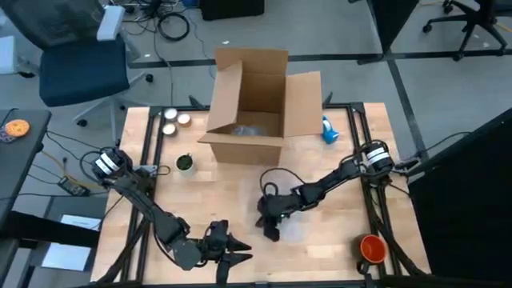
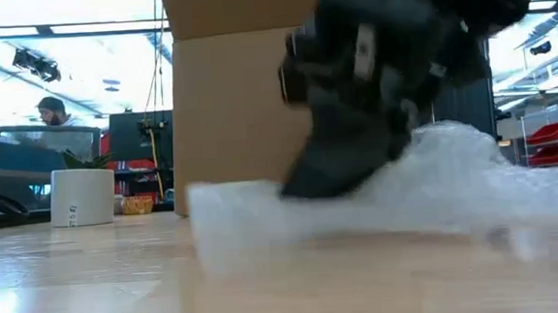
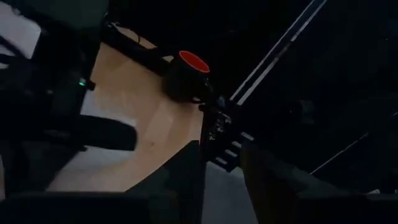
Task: Wrap mug
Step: Prepare the transparent bubble wrap
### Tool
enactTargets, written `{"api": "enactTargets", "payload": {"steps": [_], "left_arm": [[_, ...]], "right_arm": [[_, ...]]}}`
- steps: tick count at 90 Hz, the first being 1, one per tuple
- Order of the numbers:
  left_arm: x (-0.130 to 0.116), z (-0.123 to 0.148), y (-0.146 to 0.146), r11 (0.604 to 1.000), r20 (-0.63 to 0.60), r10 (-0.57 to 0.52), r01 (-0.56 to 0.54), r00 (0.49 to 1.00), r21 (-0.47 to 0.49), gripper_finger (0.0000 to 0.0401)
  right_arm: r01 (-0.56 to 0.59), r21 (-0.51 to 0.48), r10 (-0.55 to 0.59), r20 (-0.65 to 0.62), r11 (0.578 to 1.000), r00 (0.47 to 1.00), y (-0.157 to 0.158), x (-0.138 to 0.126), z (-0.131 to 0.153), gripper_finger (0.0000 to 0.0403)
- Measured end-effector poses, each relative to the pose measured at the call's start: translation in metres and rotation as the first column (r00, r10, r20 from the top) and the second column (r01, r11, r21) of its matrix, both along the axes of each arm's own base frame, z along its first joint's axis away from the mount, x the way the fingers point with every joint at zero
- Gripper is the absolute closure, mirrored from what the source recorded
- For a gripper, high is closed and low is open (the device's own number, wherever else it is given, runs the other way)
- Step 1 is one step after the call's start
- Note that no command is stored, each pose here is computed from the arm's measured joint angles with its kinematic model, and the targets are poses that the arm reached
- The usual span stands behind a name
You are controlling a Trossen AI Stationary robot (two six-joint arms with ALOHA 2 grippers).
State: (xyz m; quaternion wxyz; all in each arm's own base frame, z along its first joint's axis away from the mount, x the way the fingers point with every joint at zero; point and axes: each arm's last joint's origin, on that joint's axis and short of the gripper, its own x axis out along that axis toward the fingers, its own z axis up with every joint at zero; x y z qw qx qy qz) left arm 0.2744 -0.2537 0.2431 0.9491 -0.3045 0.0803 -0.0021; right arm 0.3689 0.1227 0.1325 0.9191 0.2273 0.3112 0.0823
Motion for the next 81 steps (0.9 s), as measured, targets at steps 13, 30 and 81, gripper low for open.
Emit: {"api": "enactTargets", "payload": {"steps": [13,30,81], "left_arm": [[0.0,0.0,0.0,1.0,-0.001,-0.001,0.001,1.0,0.0,0.0295],[0.0,0.001,0.0,1.0,0.007,-0.003,0.003,1.0,-0.008,0.0295],[0.005,0.011,0.009,0.978,0.094,0.2,-0.194,0.975,-0.072,0.0295]], "right_arm": [[0.044,-0.169,-0.02,0.146,0.985,0.989,0.009,-0.002,0.041,0.0402],[0.136,-0.378,-0.01,0.317,0.916,0.948,0.044,-0.026,0.103,0.0402],[0.093,-0.505,-0.104,0.006,0.858,0.995,0.082,-0.095,0.094,0.0403]]}}
